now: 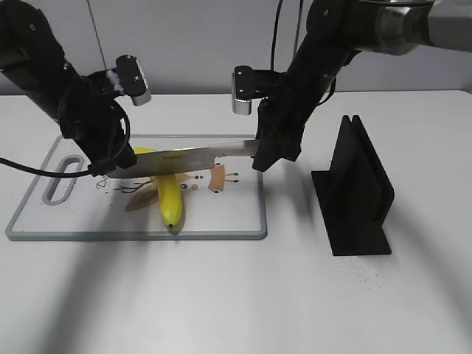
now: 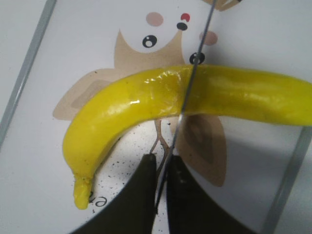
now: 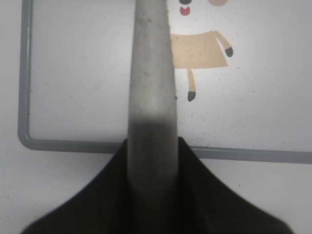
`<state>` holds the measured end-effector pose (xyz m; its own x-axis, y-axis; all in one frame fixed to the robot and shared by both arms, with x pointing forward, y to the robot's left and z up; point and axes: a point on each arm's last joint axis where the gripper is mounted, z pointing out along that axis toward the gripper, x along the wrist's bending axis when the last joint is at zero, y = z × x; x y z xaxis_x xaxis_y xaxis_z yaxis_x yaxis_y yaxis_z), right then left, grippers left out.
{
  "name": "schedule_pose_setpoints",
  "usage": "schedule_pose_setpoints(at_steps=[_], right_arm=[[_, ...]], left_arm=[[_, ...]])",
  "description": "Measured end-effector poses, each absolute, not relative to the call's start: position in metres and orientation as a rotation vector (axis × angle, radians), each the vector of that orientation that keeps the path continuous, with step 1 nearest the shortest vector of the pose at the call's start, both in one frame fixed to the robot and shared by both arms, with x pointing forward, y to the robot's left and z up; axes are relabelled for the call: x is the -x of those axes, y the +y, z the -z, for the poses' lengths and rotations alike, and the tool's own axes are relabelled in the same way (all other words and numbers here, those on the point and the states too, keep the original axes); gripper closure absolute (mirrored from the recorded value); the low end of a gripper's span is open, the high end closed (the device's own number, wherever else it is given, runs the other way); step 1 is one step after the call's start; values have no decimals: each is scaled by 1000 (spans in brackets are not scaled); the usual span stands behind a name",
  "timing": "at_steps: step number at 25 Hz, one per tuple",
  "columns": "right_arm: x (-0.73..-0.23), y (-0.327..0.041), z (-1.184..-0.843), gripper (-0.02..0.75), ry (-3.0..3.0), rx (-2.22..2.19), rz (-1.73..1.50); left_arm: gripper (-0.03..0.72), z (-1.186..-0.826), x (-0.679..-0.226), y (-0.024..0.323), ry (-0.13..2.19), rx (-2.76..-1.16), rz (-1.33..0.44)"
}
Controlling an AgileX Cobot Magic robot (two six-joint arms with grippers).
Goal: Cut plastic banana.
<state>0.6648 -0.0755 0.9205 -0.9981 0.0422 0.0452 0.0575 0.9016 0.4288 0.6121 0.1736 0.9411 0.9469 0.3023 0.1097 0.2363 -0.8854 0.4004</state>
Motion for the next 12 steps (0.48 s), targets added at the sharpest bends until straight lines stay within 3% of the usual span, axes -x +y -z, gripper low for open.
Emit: schedule_pose_setpoints(at_steps=[12], right_arm=[[-665,-76,-921,573,-3027,82,688]], left_arm=[[666,-940,-612,173,393,-2710,-235]])
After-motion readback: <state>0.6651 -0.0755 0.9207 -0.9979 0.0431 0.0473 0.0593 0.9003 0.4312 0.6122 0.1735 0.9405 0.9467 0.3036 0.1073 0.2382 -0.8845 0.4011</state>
